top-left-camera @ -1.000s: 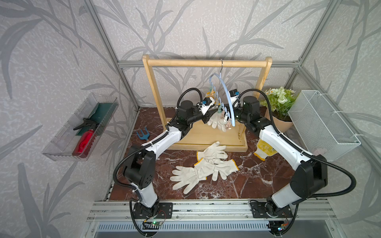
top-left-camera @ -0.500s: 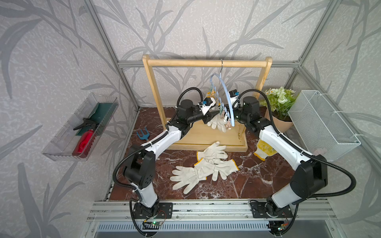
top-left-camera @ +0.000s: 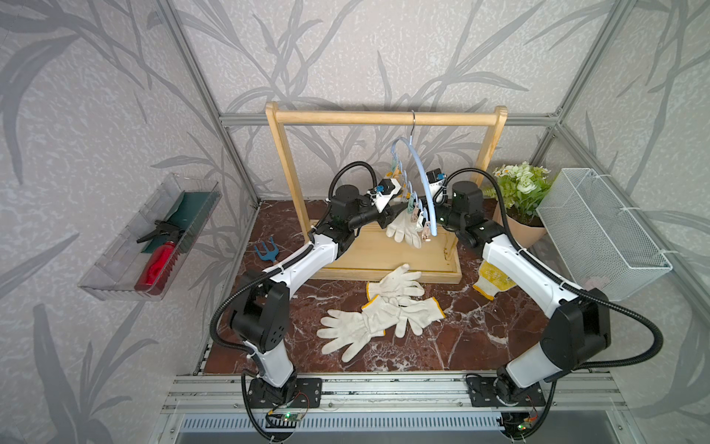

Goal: Clip the gloves onto a hanger to dry
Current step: Open the clamp at the hanger.

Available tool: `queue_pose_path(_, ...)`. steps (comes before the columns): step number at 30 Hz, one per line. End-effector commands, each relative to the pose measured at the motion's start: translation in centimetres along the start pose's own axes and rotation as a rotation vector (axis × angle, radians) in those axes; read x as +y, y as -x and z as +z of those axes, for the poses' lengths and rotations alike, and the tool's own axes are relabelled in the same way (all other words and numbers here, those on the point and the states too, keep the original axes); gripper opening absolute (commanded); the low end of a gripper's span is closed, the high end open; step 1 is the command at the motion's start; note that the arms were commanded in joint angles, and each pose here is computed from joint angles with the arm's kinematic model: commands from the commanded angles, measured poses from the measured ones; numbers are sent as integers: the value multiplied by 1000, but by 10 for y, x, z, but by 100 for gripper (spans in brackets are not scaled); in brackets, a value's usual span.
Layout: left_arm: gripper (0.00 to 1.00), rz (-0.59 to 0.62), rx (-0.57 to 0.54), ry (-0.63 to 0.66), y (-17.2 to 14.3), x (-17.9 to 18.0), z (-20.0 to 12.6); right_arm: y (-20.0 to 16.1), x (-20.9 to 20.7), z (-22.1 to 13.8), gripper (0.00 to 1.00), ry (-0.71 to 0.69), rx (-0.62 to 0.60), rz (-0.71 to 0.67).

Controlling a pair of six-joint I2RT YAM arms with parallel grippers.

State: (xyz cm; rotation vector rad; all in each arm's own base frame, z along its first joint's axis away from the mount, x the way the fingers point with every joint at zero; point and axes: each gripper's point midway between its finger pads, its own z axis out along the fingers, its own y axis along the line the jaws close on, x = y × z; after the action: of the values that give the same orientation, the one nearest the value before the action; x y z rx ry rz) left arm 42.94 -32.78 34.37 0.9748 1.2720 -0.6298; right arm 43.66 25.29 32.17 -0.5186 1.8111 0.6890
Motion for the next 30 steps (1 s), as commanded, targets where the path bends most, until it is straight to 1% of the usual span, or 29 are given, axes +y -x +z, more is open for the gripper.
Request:
queue_pose_path(1, 45, 24, -62, 24, 24, 8, 1, 15, 9, -9, 0, 23, -50, -33)
queue_pose_path(7, 46, 9, -76, 4, 28, 5, 2, 15, 10, -9, 0, 25, -50, -35)
queue_pose_path(16, 46, 11, -48, -33, 18, -5, 8, 17, 11, -10, 0, 28, -54, -41)
queue_pose_path(23, 45, 22, -16, -12, 12, -5, 13, 18, 11, -12, 0, 27, -57, -47)
queue_pose_path(30, 43, 18, -38, 15, 21, 0, 13, 15, 10, -11, 0, 24, -52, -50)
